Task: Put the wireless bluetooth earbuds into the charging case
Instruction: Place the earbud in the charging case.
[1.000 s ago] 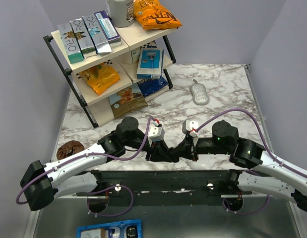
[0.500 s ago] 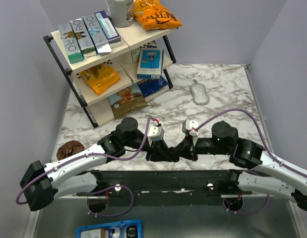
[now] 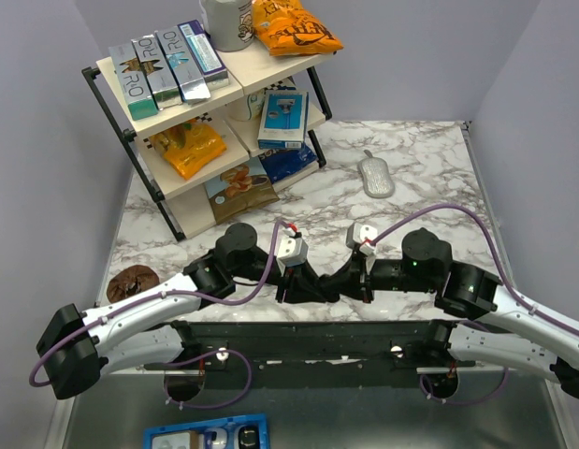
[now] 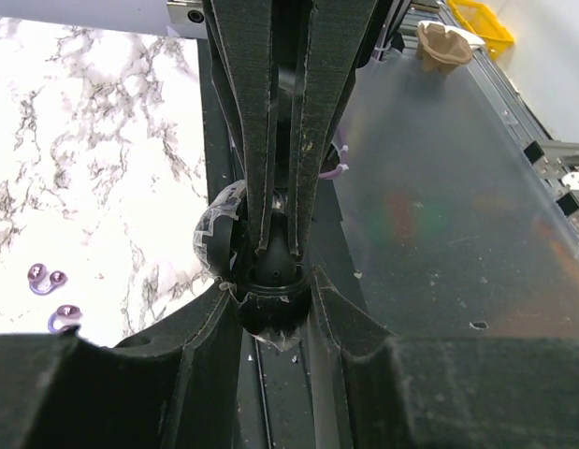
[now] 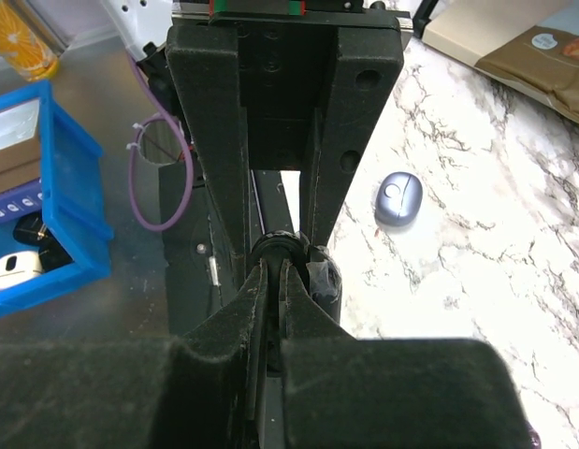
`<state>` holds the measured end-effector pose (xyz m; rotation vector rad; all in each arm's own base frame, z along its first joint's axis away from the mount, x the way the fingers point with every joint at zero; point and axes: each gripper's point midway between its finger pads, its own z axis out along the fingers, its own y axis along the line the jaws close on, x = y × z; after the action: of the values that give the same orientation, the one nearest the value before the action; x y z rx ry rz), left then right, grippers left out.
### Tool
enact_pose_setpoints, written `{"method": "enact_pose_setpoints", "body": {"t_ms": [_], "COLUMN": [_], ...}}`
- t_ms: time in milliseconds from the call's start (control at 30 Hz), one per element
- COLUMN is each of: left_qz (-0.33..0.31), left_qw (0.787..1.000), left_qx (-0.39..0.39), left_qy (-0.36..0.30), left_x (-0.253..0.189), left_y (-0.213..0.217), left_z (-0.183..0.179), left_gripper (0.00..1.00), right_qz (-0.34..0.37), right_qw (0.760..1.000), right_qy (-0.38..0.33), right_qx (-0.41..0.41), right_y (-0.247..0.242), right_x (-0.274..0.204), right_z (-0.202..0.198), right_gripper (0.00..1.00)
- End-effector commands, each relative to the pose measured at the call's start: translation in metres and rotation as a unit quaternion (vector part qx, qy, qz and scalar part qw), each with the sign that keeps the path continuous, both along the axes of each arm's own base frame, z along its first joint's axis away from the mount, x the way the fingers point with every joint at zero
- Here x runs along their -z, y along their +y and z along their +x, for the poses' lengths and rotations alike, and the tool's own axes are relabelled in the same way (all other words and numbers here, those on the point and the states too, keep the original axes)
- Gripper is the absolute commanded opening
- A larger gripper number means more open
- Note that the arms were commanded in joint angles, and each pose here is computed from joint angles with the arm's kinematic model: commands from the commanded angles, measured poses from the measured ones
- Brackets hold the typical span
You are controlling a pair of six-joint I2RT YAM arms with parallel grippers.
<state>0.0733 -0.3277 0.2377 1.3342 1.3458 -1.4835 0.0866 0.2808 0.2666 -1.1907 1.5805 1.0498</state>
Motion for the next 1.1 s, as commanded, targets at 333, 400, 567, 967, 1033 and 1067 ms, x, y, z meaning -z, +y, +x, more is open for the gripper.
{"method": "enact_pose_setpoints", "body": {"t_ms": [333, 400, 567, 967, 1033, 1067], "left_qz": [-0.045, -0.047, -0.051, -0.047, -0.047, -0.047], "left_qw": [0.998, 0.998, 0.998, 0.999, 0.999, 0.998], "left_qx": [-0.015, -0.016, -0.016, -0.017, -0.018, -0.019], "left_qy": [-0.029, -0.028, -0.025, -0.02, -0.021, -0.02], "left_x": [-0.02, -0.019, -0.019, -0.011, -0.01, -0.011], "left_y": [-0.003, -0.003, -0.004, -0.005, -0.004, -0.004], "left_z": [0.004, 0.004, 0.004, 0.005, 0.005, 0.005], "left_gripper": [0.0, 0.0, 0.0, 0.0, 0.0, 0.0], "right_qz": [0.004, 0.003, 0.008, 0.059, 0.049, 0.036], "right_qw": [1.0, 1.0, 1.0, 0.996, 0.997, 0.997], "right_qy": [-0.001, -0.001, -0.004, -0.035, -0.039, -0.039], "right_qx": [0.021, 0.022, 0.024, 0.054, 0.054, 0.052], "right_y": [-0.004, -0.004, -0.004, -0.02, -0.023, -0.026], "right_x": [-0.004, -0.004, -0.01, -0.066, -0.065, -0.062], "right_z": [0.004, 0.004, 0.005, 0.008, 0.008, 0.006], "right_gripper": [0.23, 0.25, 0.3, 0.38, 0.37, 0.35]}}
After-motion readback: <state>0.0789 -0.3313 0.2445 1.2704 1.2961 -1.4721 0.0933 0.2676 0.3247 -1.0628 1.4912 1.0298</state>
